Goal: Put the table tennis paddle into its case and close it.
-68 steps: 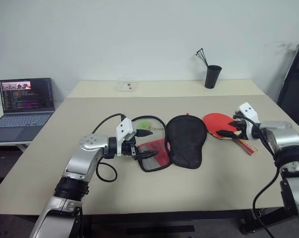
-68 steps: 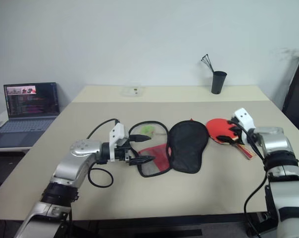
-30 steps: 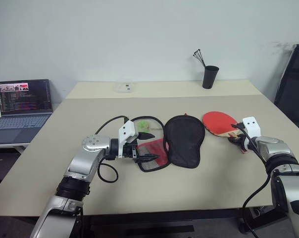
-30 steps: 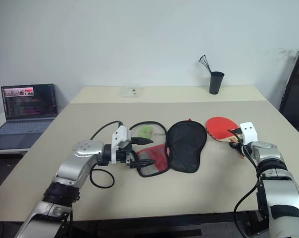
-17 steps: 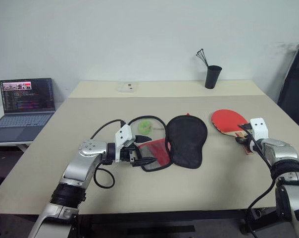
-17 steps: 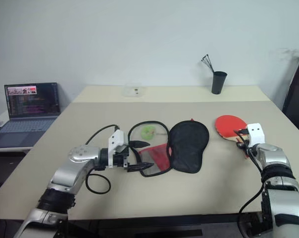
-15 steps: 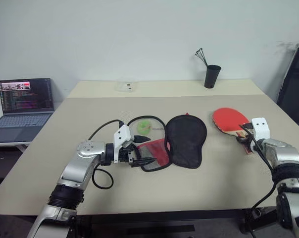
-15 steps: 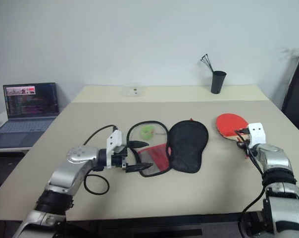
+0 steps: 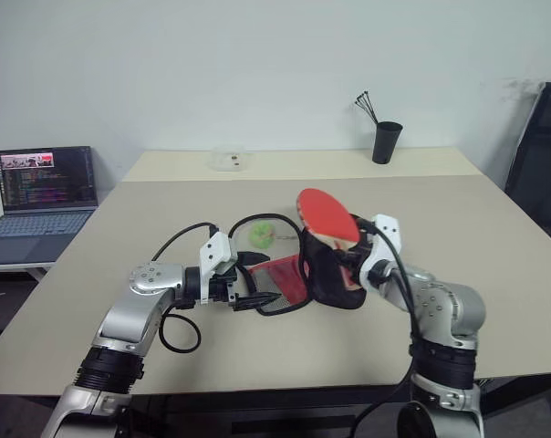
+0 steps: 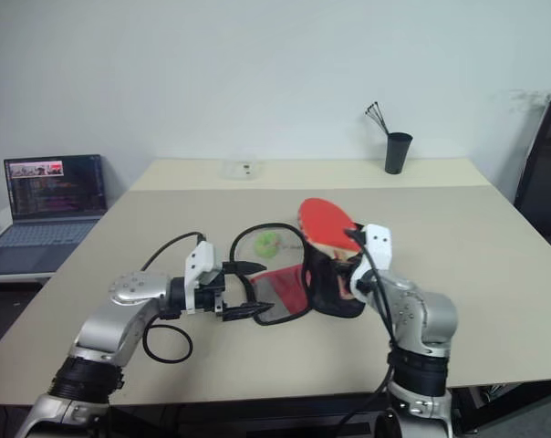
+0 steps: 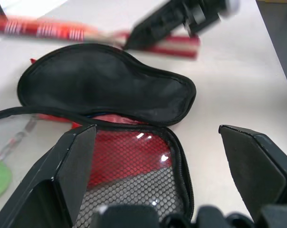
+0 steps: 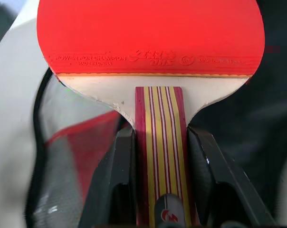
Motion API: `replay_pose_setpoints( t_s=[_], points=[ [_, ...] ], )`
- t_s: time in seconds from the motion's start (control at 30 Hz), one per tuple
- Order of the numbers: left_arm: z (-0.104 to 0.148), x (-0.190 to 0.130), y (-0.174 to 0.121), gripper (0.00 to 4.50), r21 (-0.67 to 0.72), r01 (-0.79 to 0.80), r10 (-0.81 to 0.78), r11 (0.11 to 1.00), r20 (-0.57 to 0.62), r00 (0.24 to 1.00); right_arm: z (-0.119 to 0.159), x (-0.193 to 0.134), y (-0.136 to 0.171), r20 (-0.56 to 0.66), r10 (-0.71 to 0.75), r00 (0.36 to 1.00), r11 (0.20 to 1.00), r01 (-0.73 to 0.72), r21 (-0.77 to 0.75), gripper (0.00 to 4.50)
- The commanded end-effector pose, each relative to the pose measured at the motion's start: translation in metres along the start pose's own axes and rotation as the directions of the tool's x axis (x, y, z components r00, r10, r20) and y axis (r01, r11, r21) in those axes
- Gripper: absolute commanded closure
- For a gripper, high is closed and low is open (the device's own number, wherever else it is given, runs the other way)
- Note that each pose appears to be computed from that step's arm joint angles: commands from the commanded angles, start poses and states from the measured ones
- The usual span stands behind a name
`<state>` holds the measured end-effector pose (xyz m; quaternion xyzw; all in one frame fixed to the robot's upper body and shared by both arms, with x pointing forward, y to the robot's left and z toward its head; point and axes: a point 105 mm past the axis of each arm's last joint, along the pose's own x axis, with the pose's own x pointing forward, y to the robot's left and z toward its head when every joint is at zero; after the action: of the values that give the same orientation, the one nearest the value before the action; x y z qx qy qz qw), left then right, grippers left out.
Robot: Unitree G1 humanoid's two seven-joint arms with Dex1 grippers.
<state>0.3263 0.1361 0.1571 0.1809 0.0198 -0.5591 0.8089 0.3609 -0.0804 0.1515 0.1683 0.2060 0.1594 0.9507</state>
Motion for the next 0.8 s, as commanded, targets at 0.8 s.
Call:
replay_pose_setpoints(
  t_s=[0.8],
  points=[
    [0.005,-0.008,0.0,0.0,0.03,-0.036,0.035,0.999,0.023,0.999,-0.014,0.022,-0.021,0.013,-0.184,0.983,0.982,0.184,0.038,3.4]
  ],
)
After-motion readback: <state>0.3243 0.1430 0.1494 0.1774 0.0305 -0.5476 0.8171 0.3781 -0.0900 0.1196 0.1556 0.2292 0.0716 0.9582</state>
